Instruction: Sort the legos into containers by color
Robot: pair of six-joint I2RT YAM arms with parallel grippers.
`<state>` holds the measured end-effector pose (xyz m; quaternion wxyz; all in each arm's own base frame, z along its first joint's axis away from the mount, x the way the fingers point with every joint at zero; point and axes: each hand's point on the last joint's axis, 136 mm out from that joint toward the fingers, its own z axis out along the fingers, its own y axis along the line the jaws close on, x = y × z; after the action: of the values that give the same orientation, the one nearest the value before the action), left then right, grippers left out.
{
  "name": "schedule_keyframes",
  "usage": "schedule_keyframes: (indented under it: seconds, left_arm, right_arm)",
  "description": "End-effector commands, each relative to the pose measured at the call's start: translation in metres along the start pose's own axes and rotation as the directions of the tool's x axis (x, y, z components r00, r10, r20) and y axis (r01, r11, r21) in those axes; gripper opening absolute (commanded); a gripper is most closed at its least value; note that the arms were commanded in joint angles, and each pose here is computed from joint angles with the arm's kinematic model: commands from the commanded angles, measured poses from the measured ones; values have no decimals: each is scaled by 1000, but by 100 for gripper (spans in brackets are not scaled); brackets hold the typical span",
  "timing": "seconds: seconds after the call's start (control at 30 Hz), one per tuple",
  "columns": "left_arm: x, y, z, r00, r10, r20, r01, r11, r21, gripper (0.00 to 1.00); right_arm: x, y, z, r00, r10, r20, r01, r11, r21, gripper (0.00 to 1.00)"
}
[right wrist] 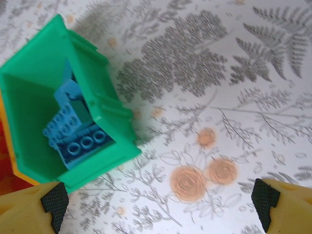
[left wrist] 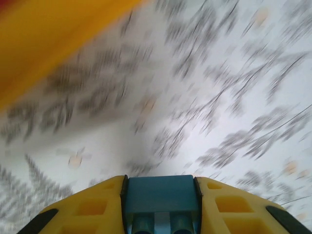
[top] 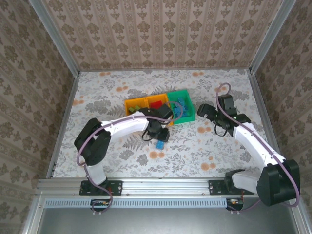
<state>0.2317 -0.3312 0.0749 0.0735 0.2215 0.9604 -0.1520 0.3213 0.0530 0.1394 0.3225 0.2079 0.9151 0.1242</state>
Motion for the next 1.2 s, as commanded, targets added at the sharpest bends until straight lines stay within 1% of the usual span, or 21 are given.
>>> schedule_keyframes:
  seconds: [0.0,0.13,0.33,0.47,0.57,0.6,0.67,0.77,0.8,0.83,0.9,1.0,1.1,1.17]
  left_arm:
    - [-43,-15,-11,997,14,72,-21,995,102,30]
    - [-97,-28,-29,984,-15,176,-22,978,209,30]
    - [-168,-31,-41,956,-78,282,-6,959,285,31]
    - [-202,-24,-34,942,-121,313,21,953,303,33]
    - [-218,-21,-29,936,-143,322,35,947,320,41]
    - [-220,-20,-28,935,-147,322,37,946,322,44]
    - [-224,-21,-30,932,-145,333,32,946,323,62]
    - [-223,-20,-34,929,-139,342,28,950,310,82]
    - [-223,-18,-36,928,-135,348,25,953,300,95]
    - [-222,-15,-40,925,-128,357,23,958,285,100]
    - [-219,-11,-49,919,-108,380,10,968,251,100]
    - [-211,1,-70,901,-57,431,-18,986,169,100]
    - [-194,25,-90,875,31,484,-46,999,18,100]
    - [-179,47,-103,852,100,513,-62,994,-91,100]
  right_arm:
    - [14,-21,-5,1000,-7,-19,8,998,59,100]
    - [23,-32,-9,1000,8,-18,-7,997,76,100]
    - [29,-37,-17,999,36,3,-36,997,61,100]
    - [32,-35,-21,1000,15,10,-15,999,29,100]
    - [28,-35,-22,997,-55,51,54,998,19,100]
    - [26,-36,-23,994,-84,72,82,996,25,100]
    - [17,-36,-25,979,-156,131,153,988,28,100]
    - [4,-37,-28,941,-241,238,235,971,52,100]
    - [0,-38,-28,928,-263,265,254,965,66,100]
    - [-4,-39,-28,910,-294,292,281,956,88,100]
    - [-12,-42,-26,874,-352,334,325,936,135,100]
    - [-24,-48,-21,818,-422,389,369,906,207,99]
    - [-36,-54,-13,780,-441,443,373,897,236,100]
    - [-43,-62,-7,765,-438,472,355,899,257,100]
